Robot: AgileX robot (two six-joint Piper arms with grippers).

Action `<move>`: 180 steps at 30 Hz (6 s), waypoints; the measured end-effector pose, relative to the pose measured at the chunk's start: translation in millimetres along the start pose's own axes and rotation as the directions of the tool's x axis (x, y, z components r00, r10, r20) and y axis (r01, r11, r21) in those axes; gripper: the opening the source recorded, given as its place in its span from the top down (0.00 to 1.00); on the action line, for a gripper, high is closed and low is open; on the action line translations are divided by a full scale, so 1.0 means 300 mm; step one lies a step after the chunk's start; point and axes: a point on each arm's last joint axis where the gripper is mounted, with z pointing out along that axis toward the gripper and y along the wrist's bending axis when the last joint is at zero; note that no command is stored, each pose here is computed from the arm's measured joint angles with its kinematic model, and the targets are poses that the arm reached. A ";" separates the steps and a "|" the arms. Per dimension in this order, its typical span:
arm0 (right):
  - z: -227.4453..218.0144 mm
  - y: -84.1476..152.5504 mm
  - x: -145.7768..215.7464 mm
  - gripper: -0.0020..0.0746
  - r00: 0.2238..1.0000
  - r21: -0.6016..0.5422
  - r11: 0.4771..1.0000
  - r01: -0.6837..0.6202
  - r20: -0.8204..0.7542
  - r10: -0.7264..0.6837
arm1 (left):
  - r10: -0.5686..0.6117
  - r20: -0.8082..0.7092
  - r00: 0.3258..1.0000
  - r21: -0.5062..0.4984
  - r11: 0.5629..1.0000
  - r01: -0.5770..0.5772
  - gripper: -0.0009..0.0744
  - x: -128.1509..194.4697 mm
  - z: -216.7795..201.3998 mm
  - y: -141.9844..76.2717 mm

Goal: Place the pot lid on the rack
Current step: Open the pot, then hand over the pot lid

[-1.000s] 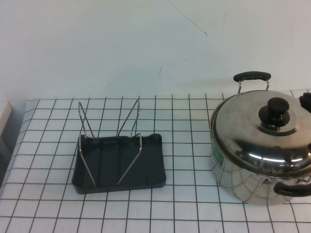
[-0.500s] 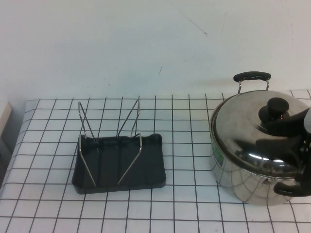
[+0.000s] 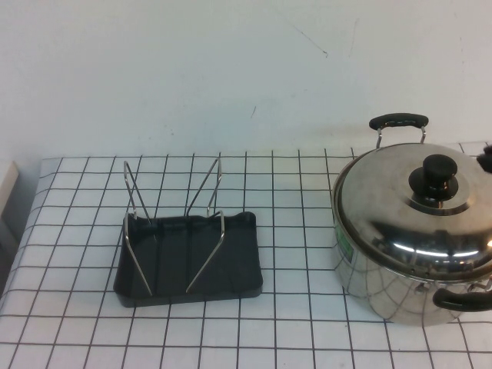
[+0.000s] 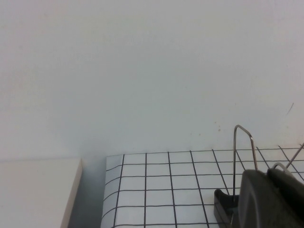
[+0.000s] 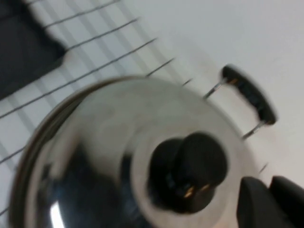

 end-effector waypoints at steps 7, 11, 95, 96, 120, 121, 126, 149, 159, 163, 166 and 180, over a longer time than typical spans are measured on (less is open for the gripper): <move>0.045 -0.005 0.056 0.91 0.989 0.194 0.977 -0.085 0.139 0.058 | 0.000 0.000 1.000 0.000 1.000 0.000 0.99 0.000 0.000 0.000; 0.053 0.029 0.053 0.91 0.976 0.103 0.988 -0.111 0.198 0.089 | 0.000 0.000 1.000 0.000 1.000 0.000 0.99 0.000 0.000 0.000; -0.198 0.354 -0.271 0.51 0.722 -0.626 0.766 0.148 0.598 0.349 | -0.593 -0.551 0.587 0.446 0.386 0.808 0.09 -0.210 0.070 -0.227; -0.197 0.363 -0.275 0.51 0.723 -0.614 0.774 0.155 0.604 0.334 | -0.578 -0.565 0.589 0.450 0.384 0.807 0.11 -0.210 0.076 -0.231; -0.155 0.360 -0.396 0.51 0.688 -0.614 0.747 0.256 0.659 0.305 | -0.555 -0.566 0.610 0.483 0.376 0.791 0.39 -0.273 0.088 -0.242; -0.156 0.359 -0.398 0.51 0.686 -0.612 0.747 0.257 0.660 0.305 | -0.558 -0.568 0.606 0.479 0.374 0.794 0.39 -0.273 0.089 -0.241; -0.156 0.359 -0.399 0.51 0.686 -0.613 0.746 0.259 0.661 0.305 | -0.617 -0.590 0.521 0.407 0.330 0.851 0.39 -0.274 0.099 -0.233; -0.162 0.346 -0.420 0.51 0.671 -0.584 0.765 0.272 0.685 0.284 | -0.675 -0.612 0.413 0.331 0.256 0.908 0.45 -0.277 0.105 -0.227; -0.112 0.379 -0.432 0.52 0.695 -0.658 0.697 0.285 0.643 0.323 | -0.697 -0.653 0.296 0.253 0.168 0.953 0.45 -0.277 0.104 -0.228; -0.073 0.416 -0.445 0.52 0.715 -0.677 0.678 0.287 0.622 0.319 | -0.673 -0.662 0.330 0.280 0.185 0.942 0.46 -0.277 0.098 -0.234; -0.063 0.420 -0.471 0.52 0.708 -0.673 0.675 0.303 0.633 0.314 | -0.653 -0.666 0.359 0.307 0.199 0.931 0.52 -0.277 0.093 -0.238; -0.009 0.417 -0.488 0.49 0.757 -0.721 0.658 0.218 0.551 0.352 | -0.644 -0.622 0.447 0.396 0.233 0.888 0.75 -0.303 0.090 -0.238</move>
